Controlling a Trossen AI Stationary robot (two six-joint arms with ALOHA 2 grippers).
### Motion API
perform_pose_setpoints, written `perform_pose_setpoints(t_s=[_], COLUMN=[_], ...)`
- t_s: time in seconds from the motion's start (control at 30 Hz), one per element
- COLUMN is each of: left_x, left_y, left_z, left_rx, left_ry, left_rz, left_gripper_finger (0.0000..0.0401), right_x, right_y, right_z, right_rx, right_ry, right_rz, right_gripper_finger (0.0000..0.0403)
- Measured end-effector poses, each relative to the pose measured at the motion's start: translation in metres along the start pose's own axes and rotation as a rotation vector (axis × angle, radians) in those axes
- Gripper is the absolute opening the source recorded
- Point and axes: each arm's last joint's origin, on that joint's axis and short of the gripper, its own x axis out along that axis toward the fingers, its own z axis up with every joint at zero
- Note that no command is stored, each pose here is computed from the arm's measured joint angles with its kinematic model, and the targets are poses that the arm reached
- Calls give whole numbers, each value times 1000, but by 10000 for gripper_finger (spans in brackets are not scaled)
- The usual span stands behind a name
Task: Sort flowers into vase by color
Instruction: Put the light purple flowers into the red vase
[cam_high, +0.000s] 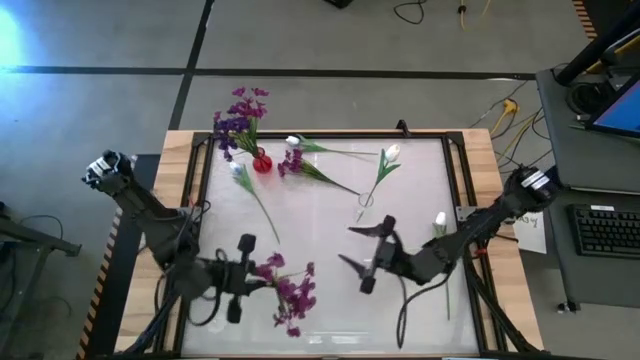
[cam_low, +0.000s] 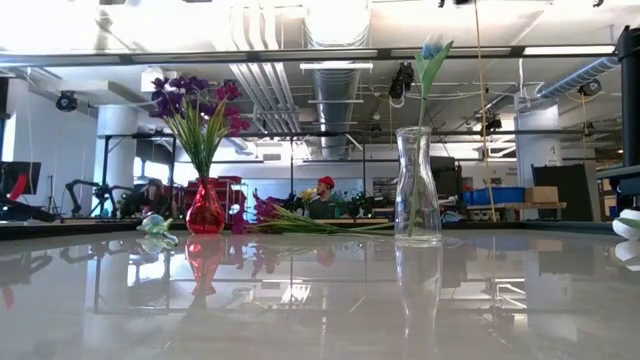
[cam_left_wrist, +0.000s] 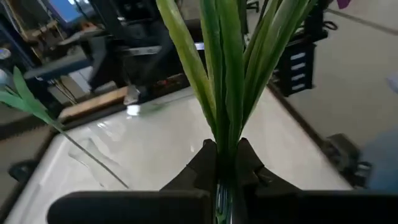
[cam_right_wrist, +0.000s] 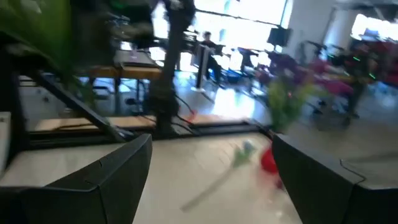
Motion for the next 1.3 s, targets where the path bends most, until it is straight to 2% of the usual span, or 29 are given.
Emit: perform_pose_setpoints(t_s=[0.17,0.37,0.67,0.8,0.93,1.03,1.3], left_x=[18,25,32,34,37,39,42], left_y=[18,28,39,44,49,52,62], left_z=[-20,-34,-47,-50,-52,-52,-53], left_rx=[-2,-42,-61,-73,-88,-100,-190], left_ry=[-29,-149,-137,-110,-101,-98,-116], left_rz=[70,114,177,282,311,325,309], left_gripper_finger=[0,0,0,0,0,0,7], right_x=[29,61,91,102,110,113,117], right_y=[22,35,23,12,2,-1,-6], right_z=[10,13,20,19,19,18,18], right_rx=[-33,-67,22,63,86,77,59], right_ry=[-37,-2,-19,-23,-25,-24,-26], right_rz=[74,62,141,197,213,201,179], right_gripper_finger=[324,324,324,314,275,229,60])
